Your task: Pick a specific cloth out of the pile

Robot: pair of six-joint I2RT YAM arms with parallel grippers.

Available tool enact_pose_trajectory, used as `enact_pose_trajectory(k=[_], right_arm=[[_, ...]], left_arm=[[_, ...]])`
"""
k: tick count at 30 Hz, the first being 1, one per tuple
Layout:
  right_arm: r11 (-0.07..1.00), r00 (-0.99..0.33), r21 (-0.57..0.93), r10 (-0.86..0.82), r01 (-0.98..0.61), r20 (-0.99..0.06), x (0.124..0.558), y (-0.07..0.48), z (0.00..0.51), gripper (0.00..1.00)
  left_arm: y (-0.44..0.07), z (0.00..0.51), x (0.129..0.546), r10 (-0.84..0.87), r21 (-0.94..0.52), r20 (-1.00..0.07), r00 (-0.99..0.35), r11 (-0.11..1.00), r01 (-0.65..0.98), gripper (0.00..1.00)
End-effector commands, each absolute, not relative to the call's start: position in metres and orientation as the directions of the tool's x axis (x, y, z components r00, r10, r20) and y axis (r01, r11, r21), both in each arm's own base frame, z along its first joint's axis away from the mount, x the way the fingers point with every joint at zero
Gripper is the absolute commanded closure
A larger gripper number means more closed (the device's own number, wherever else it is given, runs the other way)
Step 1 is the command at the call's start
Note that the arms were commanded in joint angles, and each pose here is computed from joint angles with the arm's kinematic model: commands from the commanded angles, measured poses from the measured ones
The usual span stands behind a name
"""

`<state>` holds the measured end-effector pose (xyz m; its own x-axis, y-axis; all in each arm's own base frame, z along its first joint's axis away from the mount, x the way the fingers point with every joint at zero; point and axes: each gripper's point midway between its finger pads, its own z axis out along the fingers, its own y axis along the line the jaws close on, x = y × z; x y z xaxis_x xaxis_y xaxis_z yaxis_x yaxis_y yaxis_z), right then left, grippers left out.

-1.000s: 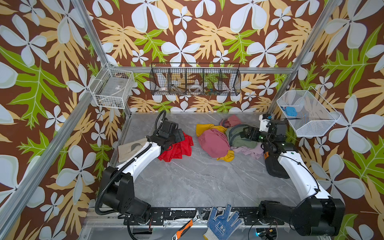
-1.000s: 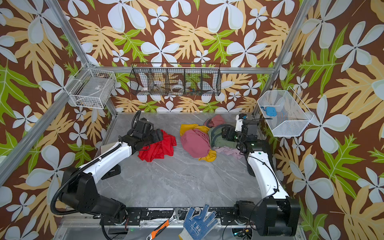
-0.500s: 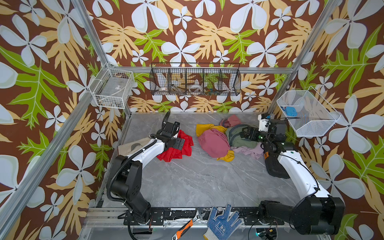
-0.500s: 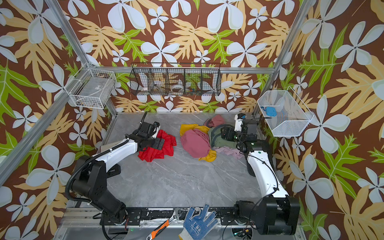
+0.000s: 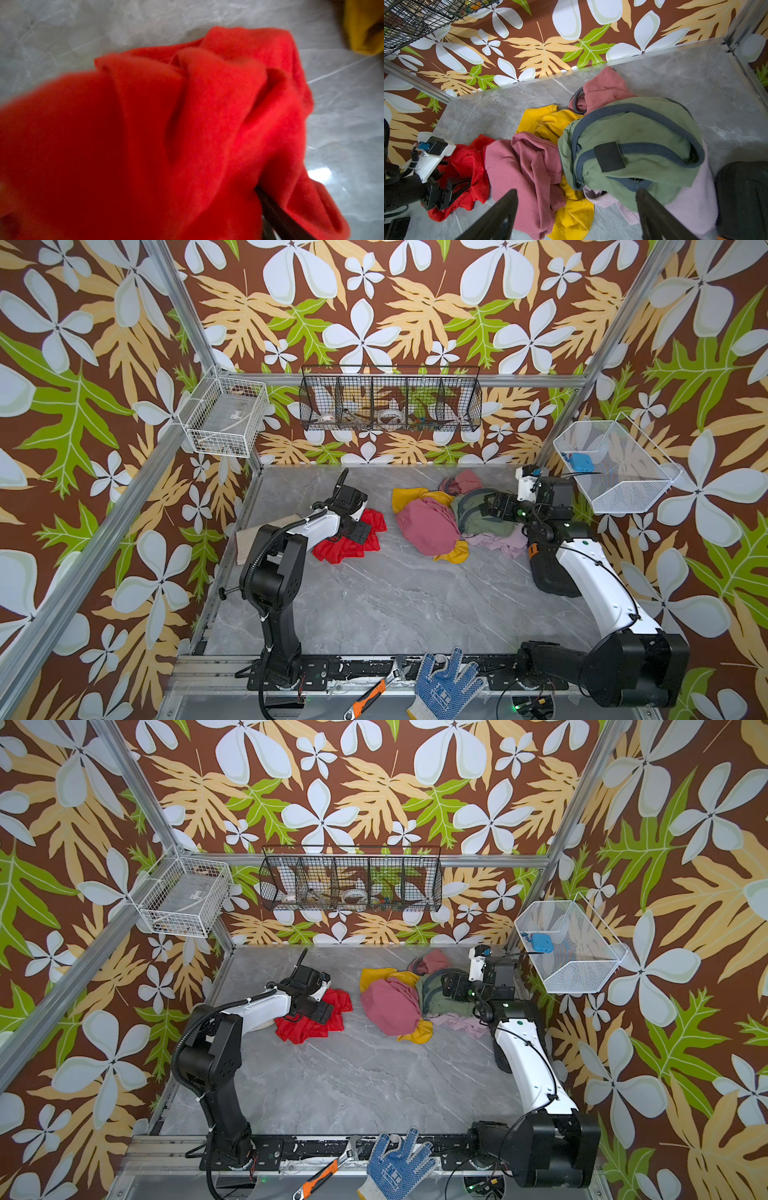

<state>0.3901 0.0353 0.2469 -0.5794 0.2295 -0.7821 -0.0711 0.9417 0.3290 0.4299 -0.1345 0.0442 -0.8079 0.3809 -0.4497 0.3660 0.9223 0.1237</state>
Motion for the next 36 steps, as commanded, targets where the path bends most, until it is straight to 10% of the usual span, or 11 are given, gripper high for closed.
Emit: enact_pose_trajectory(k=[1,11,22,36], right_arm=[[0.942,-0.573,0.327,0.230,-0.071,-0.786,0.391,0.035,0.250,0.12],[0.945,-0.576,0.322,0.228,-0.064,-0.785,0.391,0.034,0.249,0.12],[0.950,-0.548,0.307,0.231,-0.050,-0.804,0.389,0.029,0.255,0.12],[0.946,-0.538,0.323,0.253,-0.038,-0.804,0.390,0.028,0.261,0.13]], left_arm=[[-0.123,0.035,0.427,0.364,0.159,-0.403,-0.839,0.931,0.328,0.08],[-0.139,0.004,0.419,0.333,0.038,-0.320,-0.887,0.940,0.339,0.22],[-0.129,0.005,0.461,0.189,-0.043,-0.332,-0.924,0.976,0.215,1.00],[-0.107,0.041,0.544,0.091,0.031,-0.486,-0.869,0.996,0.086,1.00]])
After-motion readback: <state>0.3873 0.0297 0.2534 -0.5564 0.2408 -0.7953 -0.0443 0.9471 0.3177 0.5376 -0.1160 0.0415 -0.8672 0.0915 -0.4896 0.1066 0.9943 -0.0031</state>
